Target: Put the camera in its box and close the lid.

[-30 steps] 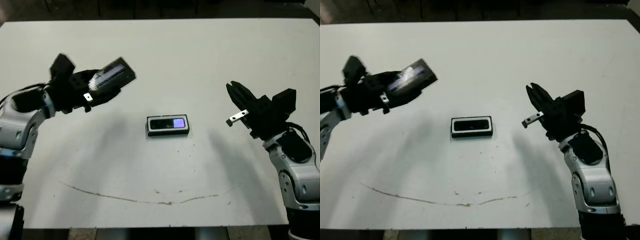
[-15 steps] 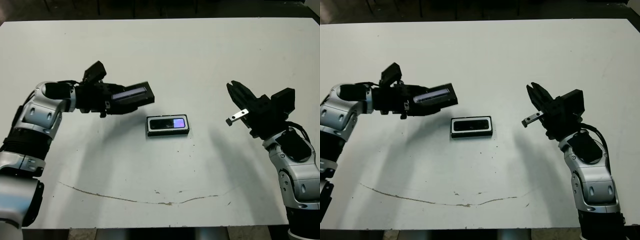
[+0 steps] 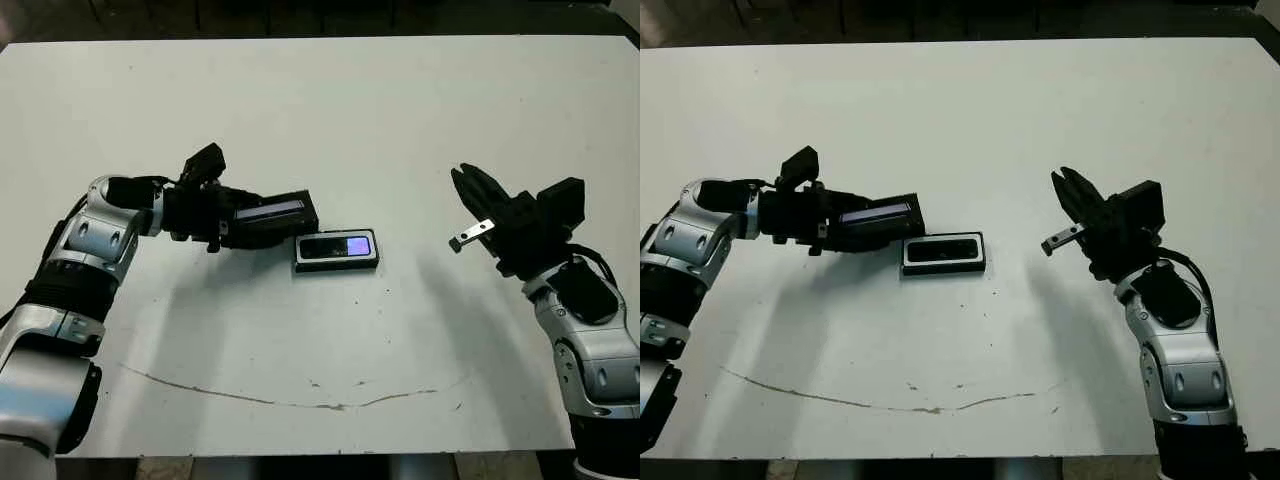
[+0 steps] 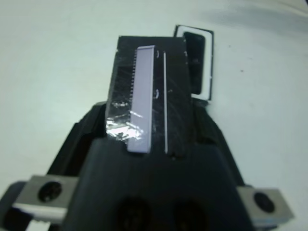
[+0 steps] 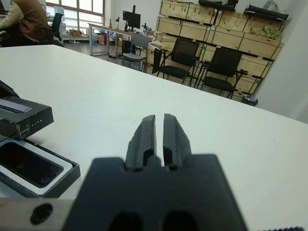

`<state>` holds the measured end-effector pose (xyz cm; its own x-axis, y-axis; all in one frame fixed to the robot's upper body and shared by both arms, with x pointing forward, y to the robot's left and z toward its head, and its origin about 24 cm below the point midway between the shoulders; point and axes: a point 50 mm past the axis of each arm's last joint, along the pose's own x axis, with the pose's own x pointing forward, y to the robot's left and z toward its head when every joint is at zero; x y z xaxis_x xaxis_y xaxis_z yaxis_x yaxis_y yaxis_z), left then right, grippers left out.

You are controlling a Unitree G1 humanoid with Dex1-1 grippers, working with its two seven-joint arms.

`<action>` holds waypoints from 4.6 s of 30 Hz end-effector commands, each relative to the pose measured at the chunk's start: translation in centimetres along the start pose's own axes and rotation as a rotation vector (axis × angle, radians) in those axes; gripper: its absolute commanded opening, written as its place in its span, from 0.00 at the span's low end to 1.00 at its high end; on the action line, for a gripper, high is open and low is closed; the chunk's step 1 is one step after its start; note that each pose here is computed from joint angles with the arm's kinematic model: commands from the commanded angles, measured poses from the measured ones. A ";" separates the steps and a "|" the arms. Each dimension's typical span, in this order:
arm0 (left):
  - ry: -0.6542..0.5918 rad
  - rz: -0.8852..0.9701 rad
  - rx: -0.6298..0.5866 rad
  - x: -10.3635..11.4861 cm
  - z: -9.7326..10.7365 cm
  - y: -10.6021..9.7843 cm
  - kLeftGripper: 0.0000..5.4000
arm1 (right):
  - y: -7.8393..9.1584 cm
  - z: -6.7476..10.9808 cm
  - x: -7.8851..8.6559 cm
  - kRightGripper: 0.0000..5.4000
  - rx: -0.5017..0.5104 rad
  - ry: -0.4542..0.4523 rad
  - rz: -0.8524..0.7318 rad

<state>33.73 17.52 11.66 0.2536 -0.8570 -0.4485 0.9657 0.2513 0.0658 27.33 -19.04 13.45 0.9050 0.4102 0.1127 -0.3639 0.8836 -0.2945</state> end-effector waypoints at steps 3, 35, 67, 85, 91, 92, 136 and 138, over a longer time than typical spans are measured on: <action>0.020 -0.056 -0.052 0.5 -0.9 -0.2 0.52 | 0.1 -0.5 -0.1 0.00 0.006 0.018 0.000; 0.067 -0.278 -0.113 3.9 -2.6 -2.6 0.52 | 0.2 -0.7 -0.3 0.00 0.007 0.022 -0.004; 0.171 -0.282 0.081 11.6 -1.3 -4.4 0.52 | 0.1 -0.5 -0.7 0.00 0.016 0.019 -0.004; 0.335 -0.324 0.188 12.9 1.5 -5.3 0.52 | 0.3 -0.5 -0.6 0.00 0.014 0.022 0.001; 0.408 -0.338 0.193 12.8 1.4 -5.1 0.52 | 0.4 -0.5 -0.5 0.00 0.011 0.032 -0.001; 0.412 -0.341 0.191 12.7 1.2 -5.1 0.52 | 0.4 -0.5 -0.5 0.00 0.008 0.031 0.000; 0.338 -0.033 0.142 -1.0 -9.0 -3.2 1.00 | 0.1 -0.7 -0.7 0.00 0.033 0.014 0.009; 0.330 -0.035 0.111 -2.1 -9.8 -3.8 1.00 | 0.0 -0.9 -0.7 0.00 0.049 0.005 0.016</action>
<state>32.48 19.44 8.80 0.3131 -0.7766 -0.5467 0.9338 0.1467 0.3264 26.97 -19.03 13.27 0.8962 0.4262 0.1236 -0.3821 0.8828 -0.2733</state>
